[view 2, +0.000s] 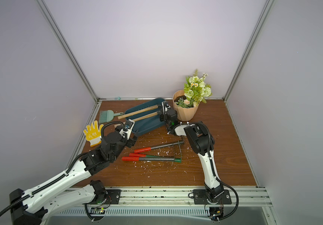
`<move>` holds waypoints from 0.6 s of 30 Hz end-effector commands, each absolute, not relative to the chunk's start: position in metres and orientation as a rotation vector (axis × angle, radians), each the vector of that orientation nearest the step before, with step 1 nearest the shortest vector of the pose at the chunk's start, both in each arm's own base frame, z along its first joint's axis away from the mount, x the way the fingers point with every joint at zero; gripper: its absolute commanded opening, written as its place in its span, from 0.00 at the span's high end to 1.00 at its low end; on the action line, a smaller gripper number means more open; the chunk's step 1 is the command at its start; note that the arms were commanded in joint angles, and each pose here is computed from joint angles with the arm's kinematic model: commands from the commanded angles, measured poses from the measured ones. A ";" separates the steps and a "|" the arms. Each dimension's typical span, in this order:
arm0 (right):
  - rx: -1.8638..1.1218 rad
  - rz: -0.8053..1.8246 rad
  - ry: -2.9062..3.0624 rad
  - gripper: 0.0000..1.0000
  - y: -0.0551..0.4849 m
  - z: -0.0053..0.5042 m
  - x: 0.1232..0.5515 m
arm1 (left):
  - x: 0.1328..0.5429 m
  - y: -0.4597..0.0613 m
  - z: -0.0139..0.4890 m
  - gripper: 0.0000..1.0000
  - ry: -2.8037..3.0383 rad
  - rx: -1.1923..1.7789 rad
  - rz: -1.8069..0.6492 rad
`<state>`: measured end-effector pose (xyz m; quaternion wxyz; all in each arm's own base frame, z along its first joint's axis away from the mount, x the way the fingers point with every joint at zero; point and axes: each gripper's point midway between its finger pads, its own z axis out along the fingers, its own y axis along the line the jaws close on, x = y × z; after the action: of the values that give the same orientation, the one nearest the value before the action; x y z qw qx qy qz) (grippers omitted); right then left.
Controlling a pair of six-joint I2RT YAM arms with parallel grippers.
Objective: Put the small hoe into the storage box
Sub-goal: Place the hoe in the storage box.
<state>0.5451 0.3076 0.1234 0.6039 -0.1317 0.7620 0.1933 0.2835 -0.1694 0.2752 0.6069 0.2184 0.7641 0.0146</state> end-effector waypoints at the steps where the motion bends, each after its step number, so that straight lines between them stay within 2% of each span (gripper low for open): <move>1: -0.225 0.531 1.533 1.00 0.311 0.210 0.560 | 0.286 -0.160 0.289 0.24 1.758 0.445 0.045; 18: -0.239 0.524 1.611 1.00 0.313 0.175 0.593 | 0.289 -0.161 0.284 0.25 1.776 0.452 0.062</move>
<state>0.5843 0.3066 0.1205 0.6118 -0.1183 0.7567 0.1978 0.2858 -0.1664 0.2724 0.6016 0.2160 0.7686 0.0252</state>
